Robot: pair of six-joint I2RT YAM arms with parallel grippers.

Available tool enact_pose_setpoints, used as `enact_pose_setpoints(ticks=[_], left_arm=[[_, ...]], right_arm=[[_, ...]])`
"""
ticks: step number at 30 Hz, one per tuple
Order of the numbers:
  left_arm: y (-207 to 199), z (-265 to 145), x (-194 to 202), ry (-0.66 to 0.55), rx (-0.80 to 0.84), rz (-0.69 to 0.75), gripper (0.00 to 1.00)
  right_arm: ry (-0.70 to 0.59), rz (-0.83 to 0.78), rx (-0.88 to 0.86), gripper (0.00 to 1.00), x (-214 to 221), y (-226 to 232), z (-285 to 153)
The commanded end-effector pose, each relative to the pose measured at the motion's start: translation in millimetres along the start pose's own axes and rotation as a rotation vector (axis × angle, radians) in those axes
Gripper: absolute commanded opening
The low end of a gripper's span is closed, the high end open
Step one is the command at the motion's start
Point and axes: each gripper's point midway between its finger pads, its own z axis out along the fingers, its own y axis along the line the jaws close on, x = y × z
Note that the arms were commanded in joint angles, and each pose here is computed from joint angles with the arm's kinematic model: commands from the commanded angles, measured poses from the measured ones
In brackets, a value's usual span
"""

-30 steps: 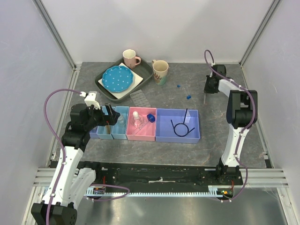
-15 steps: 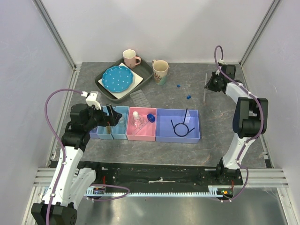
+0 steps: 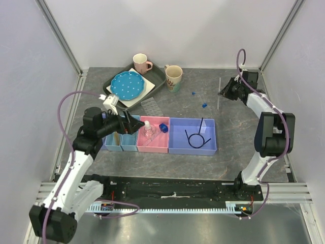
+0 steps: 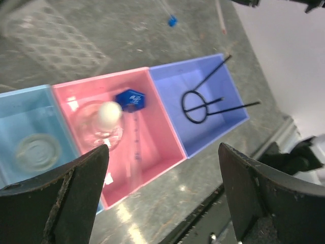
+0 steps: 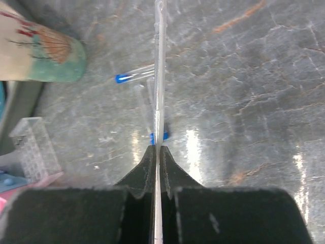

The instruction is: Organize the chemistry lab equipment

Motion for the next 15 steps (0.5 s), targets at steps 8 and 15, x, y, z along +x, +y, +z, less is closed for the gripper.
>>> enact_pose_setpoints(ticks=[8, 15], left_arm=[[-106, 114, -40, 0.045, 0.19, -0.19, 0.94], [-140, 192, -24, 0.14, 0.182, -0.276, 0.85]], right_arm=[[-0.088, 0.087, -0.283, 0.04, -26, 80, -66], [-0.059, 0.151, -0.391, 0.04, -21, 106, -91]])
